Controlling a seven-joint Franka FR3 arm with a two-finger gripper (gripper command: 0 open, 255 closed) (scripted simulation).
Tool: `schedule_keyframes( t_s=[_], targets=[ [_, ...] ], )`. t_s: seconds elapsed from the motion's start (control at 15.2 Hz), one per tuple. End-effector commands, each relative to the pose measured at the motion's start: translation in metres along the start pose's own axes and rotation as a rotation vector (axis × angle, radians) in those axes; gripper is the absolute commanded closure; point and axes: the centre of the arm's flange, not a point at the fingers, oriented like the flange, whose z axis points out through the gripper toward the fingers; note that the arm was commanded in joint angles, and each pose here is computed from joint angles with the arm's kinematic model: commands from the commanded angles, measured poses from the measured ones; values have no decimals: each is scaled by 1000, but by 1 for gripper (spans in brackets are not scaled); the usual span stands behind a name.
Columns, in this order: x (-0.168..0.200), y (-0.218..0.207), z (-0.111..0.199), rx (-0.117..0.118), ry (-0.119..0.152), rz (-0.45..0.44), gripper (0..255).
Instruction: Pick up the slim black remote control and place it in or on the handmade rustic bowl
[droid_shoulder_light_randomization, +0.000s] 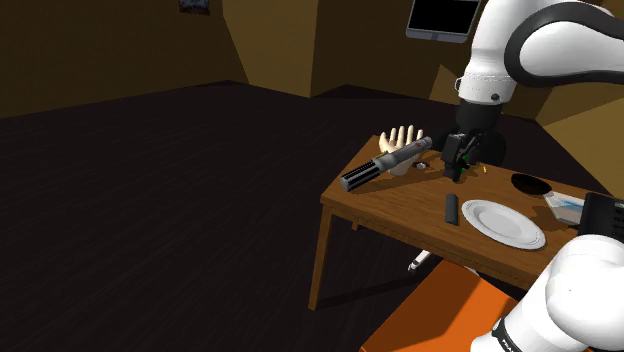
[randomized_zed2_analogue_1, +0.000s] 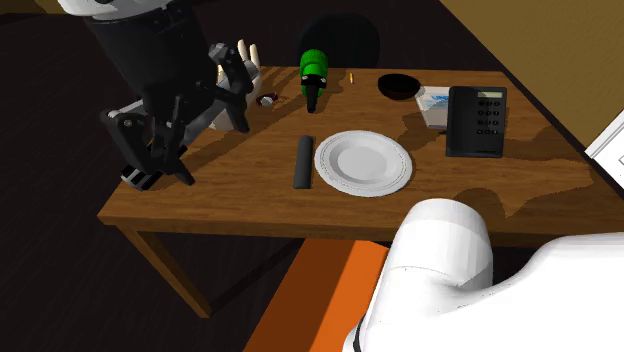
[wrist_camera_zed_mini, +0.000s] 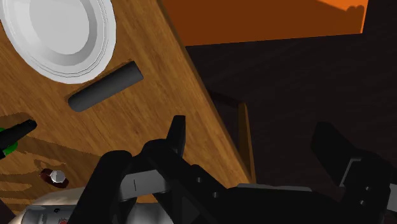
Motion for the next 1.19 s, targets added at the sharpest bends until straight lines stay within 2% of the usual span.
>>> schedule_keyframes(
  t_s=[0.0,0.59,1.12],
  targets=[
    [0,0,0,0,0,0,0],
    [29,79,90,56,11,304,0],
    [36,149,174,106,20,574,0]
  ],
)
